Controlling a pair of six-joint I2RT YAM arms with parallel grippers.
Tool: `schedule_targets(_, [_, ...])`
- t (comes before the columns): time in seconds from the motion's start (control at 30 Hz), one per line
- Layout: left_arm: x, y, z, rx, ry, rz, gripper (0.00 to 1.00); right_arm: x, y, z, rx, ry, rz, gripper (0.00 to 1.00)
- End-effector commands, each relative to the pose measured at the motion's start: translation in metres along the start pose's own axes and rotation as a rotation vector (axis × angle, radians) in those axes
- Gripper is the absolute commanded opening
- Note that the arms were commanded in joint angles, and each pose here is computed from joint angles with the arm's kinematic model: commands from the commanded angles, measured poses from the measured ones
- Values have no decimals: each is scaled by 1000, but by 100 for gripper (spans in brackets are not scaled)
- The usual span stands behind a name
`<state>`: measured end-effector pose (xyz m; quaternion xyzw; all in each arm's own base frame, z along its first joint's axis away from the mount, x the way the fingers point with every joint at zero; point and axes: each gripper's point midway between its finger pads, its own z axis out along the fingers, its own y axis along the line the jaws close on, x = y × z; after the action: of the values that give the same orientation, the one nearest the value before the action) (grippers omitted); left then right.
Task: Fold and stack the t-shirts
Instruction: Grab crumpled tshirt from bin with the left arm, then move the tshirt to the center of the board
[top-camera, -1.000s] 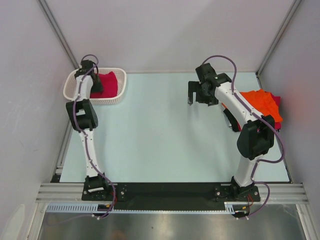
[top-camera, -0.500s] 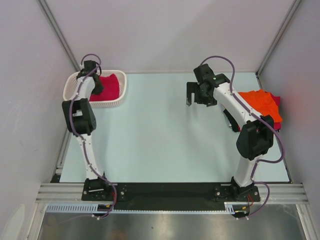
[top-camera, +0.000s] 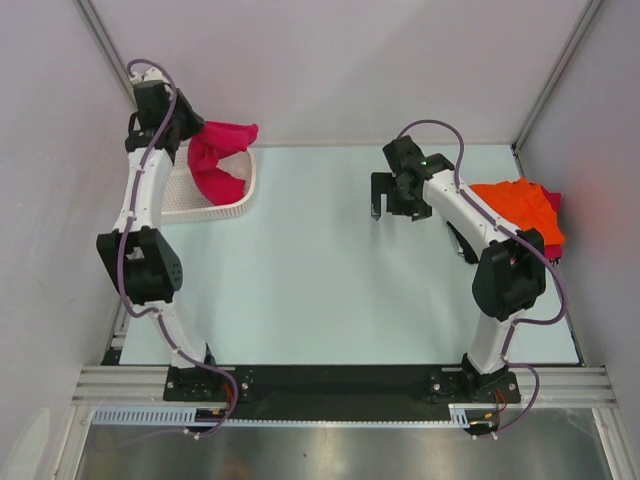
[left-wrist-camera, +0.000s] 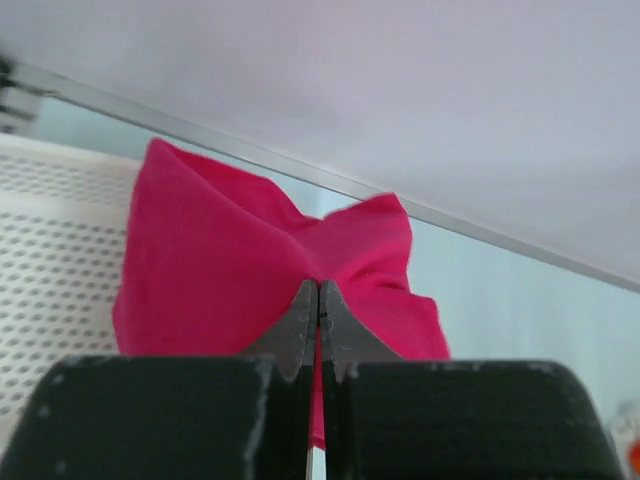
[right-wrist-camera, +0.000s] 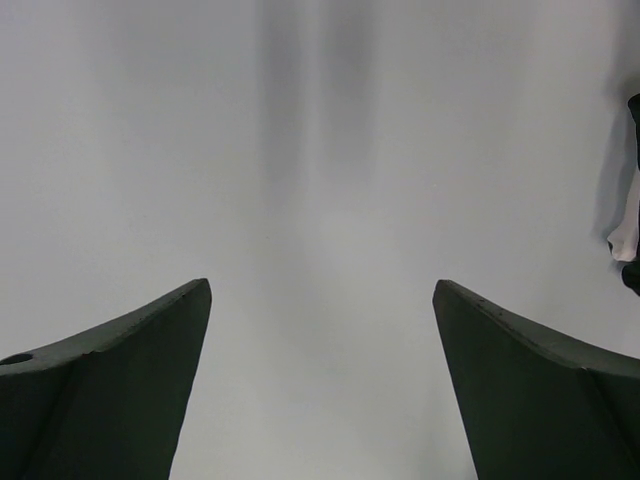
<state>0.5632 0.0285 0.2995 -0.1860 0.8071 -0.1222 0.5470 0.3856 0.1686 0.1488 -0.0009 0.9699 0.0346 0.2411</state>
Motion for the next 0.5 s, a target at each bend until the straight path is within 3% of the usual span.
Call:
schedule_targets(0.0, [-12, -106, -21, 346, 37, 46, 0, -14, 4, -18, -25, -80, 21, 100])
schedule_targets(0.03, [-10, -114, -27, 357, 58, 80, 0, -14, 3, -17, -22, -76, 19, 100])
schedule_targets(0.07, [6, -153, -35, 427, 84, 116, 0, -16, 3, -17, -20, -83, 20, 100])
schedule_targets(0.17, [16, -211, -73, 584, 84, 158, 0, -17, 3, -17, -15, -89, 21, 100])
schedule_targets(0.33, [54, -275, -131, 803, 172, 137, 0, -17, -13, -17, 51, -101, 44, 100])
schedule_targets(0.47, [98, -321, -179, 974, 272, 169, 0, -24, -57, -23, 205, -135, 139, 100])
